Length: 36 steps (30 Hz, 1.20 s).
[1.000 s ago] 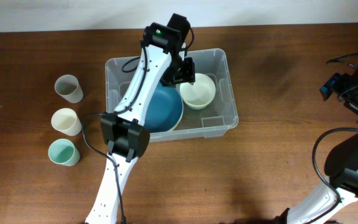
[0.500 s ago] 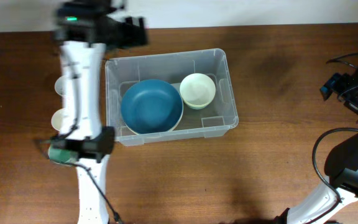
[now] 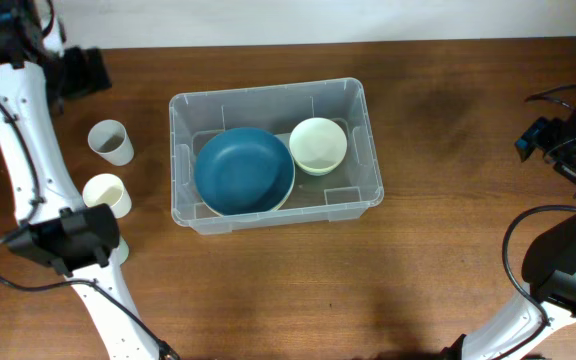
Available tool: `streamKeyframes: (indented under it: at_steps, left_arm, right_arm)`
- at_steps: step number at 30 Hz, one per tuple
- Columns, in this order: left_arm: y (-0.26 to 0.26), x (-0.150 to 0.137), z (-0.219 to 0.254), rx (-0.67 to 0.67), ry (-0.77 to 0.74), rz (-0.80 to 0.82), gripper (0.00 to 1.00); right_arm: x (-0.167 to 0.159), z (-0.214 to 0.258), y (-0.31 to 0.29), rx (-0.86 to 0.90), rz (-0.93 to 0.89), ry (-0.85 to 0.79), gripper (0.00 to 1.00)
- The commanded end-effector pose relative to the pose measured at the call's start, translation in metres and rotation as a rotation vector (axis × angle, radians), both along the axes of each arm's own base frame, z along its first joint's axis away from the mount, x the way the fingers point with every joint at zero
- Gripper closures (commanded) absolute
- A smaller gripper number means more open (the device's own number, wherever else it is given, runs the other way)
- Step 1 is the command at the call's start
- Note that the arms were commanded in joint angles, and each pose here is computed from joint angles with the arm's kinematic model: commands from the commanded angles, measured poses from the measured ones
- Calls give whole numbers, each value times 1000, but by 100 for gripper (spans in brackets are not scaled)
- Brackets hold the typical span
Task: Pack container
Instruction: 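Move the left gripper back to the grey cup and grasp it, then lift the grey cup and carry it over the bin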
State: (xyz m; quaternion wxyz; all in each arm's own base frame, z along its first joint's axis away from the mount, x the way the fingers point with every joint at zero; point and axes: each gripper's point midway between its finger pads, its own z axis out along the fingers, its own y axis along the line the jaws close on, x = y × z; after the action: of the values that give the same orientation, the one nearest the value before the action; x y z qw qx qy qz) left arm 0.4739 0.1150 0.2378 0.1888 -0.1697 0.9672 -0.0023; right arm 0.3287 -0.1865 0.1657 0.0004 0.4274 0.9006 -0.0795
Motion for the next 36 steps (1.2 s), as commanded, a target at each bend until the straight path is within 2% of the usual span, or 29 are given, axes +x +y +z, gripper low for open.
streamKeyframes:
  at_steps: [1, 8, 18, 23, 36]
  left_arm:
    - [21, -11, -34, -12, 108, 26, 1]
    - [33, -16, -75, -39, 190, 56, 1]
    - [53, -13, -118, -73, 208, 175, 0]
    - [55, -14, -146, -73, 233, 153, 1]
    - [57, -9, -169, -69, 222, 151, 1]
  right_arm:
    - [-1, 0, -1, -5, -9, 3, 1]
    - [-1, 0, -1, -5, -9, 3, 1]
    - [-1, 0, -1, -5, -9, 3, 1]
    - [-1, 0, -1, -5, -9, 3, 1]
    - [-1, 0, -1, -5, -9, 3, 1]
